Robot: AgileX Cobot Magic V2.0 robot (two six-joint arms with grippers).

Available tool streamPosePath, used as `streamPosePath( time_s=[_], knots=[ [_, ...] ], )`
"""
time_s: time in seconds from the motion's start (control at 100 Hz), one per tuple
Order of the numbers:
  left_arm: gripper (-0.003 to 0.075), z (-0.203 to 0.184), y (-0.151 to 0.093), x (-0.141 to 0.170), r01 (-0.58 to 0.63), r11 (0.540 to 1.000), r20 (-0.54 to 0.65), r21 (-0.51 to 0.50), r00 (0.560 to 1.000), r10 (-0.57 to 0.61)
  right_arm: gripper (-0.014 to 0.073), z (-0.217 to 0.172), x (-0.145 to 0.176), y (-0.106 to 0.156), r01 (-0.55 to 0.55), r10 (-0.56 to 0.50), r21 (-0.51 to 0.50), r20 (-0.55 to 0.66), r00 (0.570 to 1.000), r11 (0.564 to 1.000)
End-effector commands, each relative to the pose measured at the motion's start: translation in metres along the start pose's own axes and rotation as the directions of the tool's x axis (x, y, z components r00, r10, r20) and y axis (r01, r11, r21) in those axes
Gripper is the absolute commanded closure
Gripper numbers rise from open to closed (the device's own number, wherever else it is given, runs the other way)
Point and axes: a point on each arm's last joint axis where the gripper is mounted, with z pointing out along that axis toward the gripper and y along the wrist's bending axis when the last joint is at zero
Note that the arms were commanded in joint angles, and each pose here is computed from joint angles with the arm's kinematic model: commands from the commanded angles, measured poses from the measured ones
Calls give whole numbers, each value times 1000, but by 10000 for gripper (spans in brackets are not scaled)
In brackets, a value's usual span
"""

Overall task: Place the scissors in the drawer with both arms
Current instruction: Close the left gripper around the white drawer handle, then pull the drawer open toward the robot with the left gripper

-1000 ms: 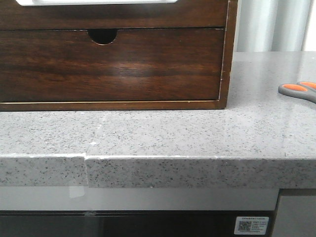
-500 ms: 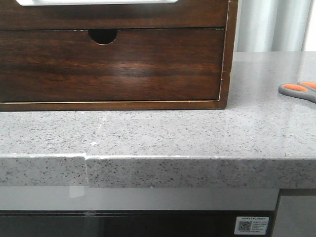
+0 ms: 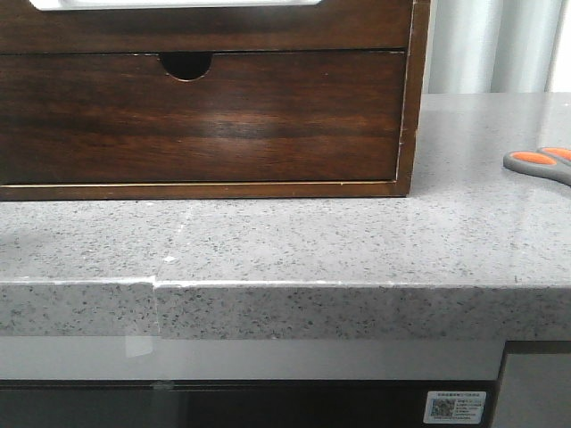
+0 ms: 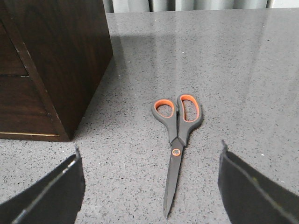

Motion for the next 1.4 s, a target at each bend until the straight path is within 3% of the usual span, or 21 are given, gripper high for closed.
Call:
streamPosePath(
  time_s=[0.0,0.35,0.78,1.07,1.39],
  knots=[
    [355,10,-11,-7,55,994,-26,98,998,-53,61,-3,-19,0,4,-4,8,113,994,1000],
    [356,52,-26,-24,122,970,-226,210,971,-73,61,-3,-20,0,4,-5,9,121,993,1000],
    [356,76,-44,-49,100,960,-227,262,973,-39,61,-3,-22,-1,3,-5,11,143,990,1000],
    [356,97,-49,-35,129,953,-328,275,944,-33,61,-3,-24,-1,3,-5,13,165,986,1000],
    [365,99,-50,-36,129,952,-330,278,943,-32,61,-3,-24,-1,3,-5,14,167,986,1000]
  ],
)
